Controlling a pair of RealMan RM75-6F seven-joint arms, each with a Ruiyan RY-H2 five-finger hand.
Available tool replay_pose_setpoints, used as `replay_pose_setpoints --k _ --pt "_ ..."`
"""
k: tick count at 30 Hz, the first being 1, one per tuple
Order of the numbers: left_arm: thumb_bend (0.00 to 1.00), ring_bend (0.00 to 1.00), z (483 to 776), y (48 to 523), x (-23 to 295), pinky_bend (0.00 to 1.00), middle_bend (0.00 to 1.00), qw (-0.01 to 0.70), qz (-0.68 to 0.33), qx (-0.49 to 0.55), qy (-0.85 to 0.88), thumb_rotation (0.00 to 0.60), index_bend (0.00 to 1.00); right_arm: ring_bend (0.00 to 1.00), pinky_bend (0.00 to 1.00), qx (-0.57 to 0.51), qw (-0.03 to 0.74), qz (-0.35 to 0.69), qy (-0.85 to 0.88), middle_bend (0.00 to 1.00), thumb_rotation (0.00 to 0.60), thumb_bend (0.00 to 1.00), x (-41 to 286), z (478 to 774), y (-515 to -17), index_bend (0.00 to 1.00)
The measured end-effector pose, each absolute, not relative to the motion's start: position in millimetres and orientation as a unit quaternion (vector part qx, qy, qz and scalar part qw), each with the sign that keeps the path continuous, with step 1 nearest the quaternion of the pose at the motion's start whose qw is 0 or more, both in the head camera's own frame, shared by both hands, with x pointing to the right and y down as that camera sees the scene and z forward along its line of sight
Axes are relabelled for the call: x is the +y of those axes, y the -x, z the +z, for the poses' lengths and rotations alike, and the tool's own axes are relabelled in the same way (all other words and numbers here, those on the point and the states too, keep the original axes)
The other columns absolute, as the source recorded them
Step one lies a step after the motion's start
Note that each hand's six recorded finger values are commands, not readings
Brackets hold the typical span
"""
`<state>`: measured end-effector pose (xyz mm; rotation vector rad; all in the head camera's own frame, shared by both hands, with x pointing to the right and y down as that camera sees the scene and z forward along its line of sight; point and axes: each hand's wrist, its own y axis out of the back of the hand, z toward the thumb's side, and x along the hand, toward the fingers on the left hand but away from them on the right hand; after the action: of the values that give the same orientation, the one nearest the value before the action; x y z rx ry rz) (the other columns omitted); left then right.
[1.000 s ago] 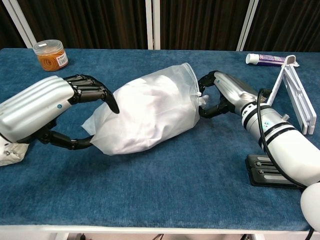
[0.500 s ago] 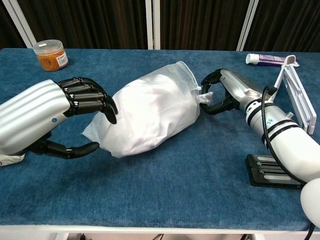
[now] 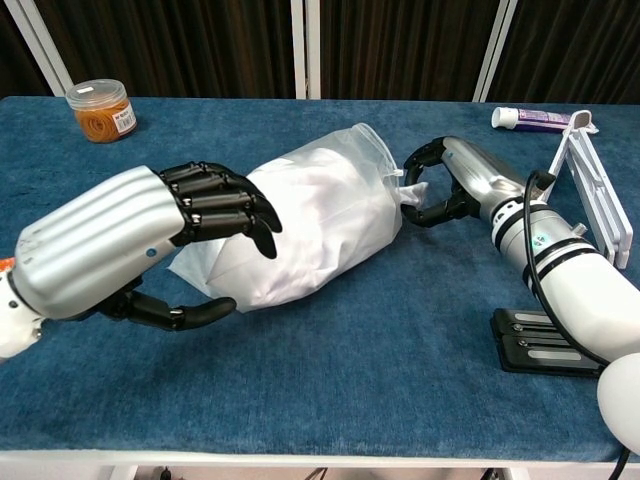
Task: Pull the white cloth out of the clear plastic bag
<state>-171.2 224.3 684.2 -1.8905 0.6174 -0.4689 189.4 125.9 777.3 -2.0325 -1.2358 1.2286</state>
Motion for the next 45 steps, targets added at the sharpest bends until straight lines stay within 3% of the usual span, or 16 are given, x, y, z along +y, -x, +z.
replay_pose_setpoints --k 13,21,31,45 --pt "0.38 0.21 695 178 214 0.22 0.32 0.554 -0.221 0.241 0.766 0.600 0.52 0.00 0.07 -0.446 0.226 0.442 0.744 0.26 0.600 0.52 128 778 -187 0.81" --pt "0.49 0.23 700 187 206 0.24 0.40 0.595 -0.232 0.228 0.735 0.600 0.65 0.00 0.07 -0.447 0.226 0.437 0.747 0.26 0.600 0.52 129 775 -186 0.81" --pt "0.50 0.23 703 211 192 0.24 0.40 0.577 -0.257 0.260 0.730 0.600 0.65 0.01 0.07 -0.451 0.238 0.426 0.747 0.27 0.600 0.53 126 764 -192 0.81" --pt "0.51 0.24 707 264 173 0.23 0.40 0.572 -0.328 0.284 0.696 0.600 0.65 0.02 0.07 -0.495 0.249 0.400 0.730 0.28 0.600 0.57 113 722 -238 0.81"
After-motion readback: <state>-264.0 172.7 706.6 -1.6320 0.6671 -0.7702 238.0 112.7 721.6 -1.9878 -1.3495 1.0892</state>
